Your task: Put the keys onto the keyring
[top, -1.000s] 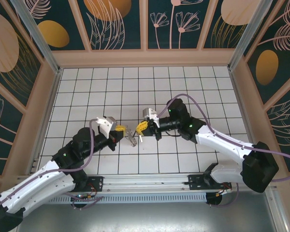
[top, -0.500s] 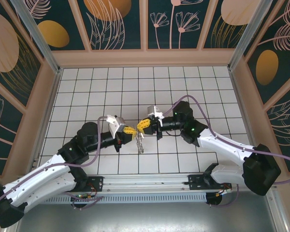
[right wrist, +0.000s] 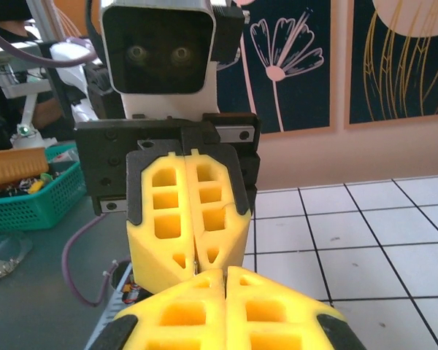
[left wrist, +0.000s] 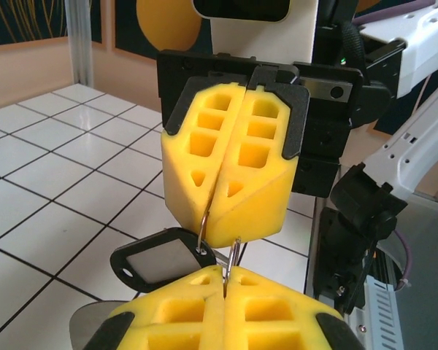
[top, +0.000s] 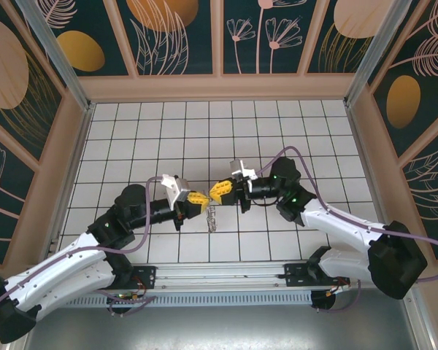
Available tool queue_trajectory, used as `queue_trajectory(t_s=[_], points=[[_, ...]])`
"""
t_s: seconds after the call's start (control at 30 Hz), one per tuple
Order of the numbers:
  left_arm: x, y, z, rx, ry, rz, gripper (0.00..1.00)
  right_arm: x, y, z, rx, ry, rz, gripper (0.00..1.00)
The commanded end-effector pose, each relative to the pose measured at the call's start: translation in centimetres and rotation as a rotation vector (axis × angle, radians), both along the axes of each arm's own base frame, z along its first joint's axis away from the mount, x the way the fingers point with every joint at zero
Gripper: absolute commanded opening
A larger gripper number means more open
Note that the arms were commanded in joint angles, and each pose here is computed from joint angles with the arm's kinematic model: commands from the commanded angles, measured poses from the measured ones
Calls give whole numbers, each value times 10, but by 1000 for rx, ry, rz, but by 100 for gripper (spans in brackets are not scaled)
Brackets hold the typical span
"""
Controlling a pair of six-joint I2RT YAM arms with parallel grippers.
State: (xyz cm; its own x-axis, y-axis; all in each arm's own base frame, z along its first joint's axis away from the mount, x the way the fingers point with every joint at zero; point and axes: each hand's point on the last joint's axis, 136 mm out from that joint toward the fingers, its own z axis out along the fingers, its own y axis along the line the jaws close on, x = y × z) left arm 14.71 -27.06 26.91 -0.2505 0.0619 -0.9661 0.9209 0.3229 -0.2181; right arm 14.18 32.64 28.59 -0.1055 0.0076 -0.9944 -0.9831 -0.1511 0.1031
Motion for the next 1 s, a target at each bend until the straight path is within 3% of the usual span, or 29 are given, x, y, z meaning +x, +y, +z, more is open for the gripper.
queue_trajectory(t_s=[0.0, 0.3, 0.73, 0.97], points=[[5, 4, 14, -28, -47, 34, 0, -26, -11, 27, 87, -73, 96, 0], [6, 10, 13, -18, -54, 62, 0, -29, -13, 25, 75, -63, 105, 0], [-3, 18, 25, -38, -90, 58, 0, -1, -12, 22, 35, -86, -91, 0], [0, 12, 21, -34, -78, 41, 0, -9, -7, 18, 13, -86, -31, 0]])
